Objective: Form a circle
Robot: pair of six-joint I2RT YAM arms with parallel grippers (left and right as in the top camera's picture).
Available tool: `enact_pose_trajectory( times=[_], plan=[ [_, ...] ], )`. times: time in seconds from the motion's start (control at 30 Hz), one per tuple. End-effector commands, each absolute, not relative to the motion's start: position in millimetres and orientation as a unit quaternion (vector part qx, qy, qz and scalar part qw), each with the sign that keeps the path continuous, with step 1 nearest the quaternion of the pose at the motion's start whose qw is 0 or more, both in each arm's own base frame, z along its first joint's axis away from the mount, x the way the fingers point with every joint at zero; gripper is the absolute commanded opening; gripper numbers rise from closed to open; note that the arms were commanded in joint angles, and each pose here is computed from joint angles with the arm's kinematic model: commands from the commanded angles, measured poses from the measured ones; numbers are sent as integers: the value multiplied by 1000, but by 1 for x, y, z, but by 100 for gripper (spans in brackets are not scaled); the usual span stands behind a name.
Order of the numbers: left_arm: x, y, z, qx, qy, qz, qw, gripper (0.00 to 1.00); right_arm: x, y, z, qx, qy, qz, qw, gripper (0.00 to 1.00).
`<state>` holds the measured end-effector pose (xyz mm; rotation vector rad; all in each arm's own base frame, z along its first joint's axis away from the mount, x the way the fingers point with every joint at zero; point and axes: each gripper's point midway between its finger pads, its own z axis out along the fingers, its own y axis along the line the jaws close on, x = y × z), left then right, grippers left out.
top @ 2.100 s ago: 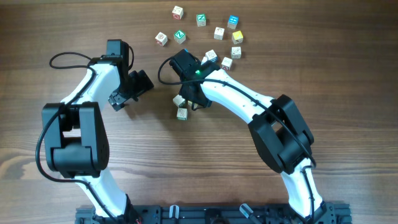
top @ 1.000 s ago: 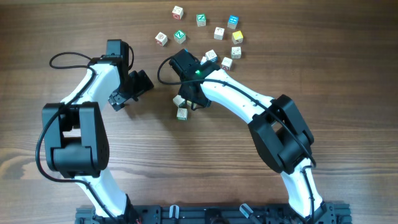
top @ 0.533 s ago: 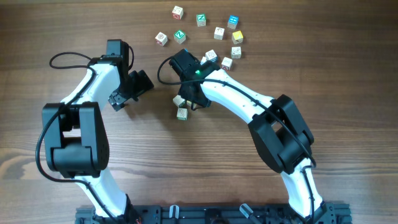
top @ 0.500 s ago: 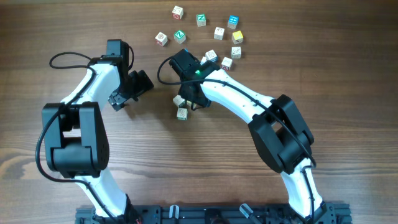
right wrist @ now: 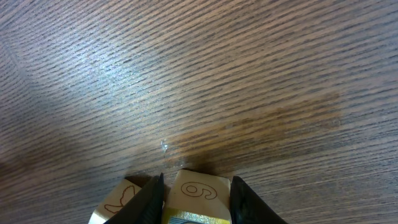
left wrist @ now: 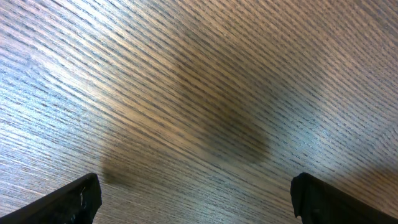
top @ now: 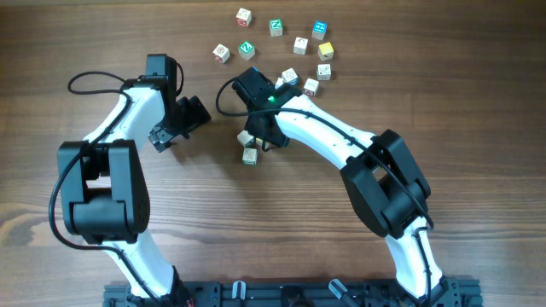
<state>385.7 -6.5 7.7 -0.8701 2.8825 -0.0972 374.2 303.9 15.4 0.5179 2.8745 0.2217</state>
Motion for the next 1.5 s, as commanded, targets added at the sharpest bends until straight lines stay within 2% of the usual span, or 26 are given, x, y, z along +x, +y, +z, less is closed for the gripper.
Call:
enact_pose_trajectory(
  times=[0.0,0.47,0.57,0.83,1.0,1.13,1.47],
  plan=[
    [383,-4,2,-293,954,-25,59,100,371,304,8,176,977,74,94,35],
    [383,-4,2,-293,954,-25,59,100,372,304,9,176,977,75,96,36],
    [383,-4,2,-293,954,-25,59,100,372,304,9,176,977,75,96,45],
    [383,-4,2,-293,954,-25,59,100,375,306,10,176,976,80,102,50],
    [383,-4,2,-293,954,-25,59,100,378,307,10,176,975,82,108,58],
    [383,-4,2,-293,954,-25,59,100,385,306,12,180,973,83,122,59],
    [383,-4,2,-293,954,-25,59,100,406,284,13,190,969,78,137,70]
  ],
)
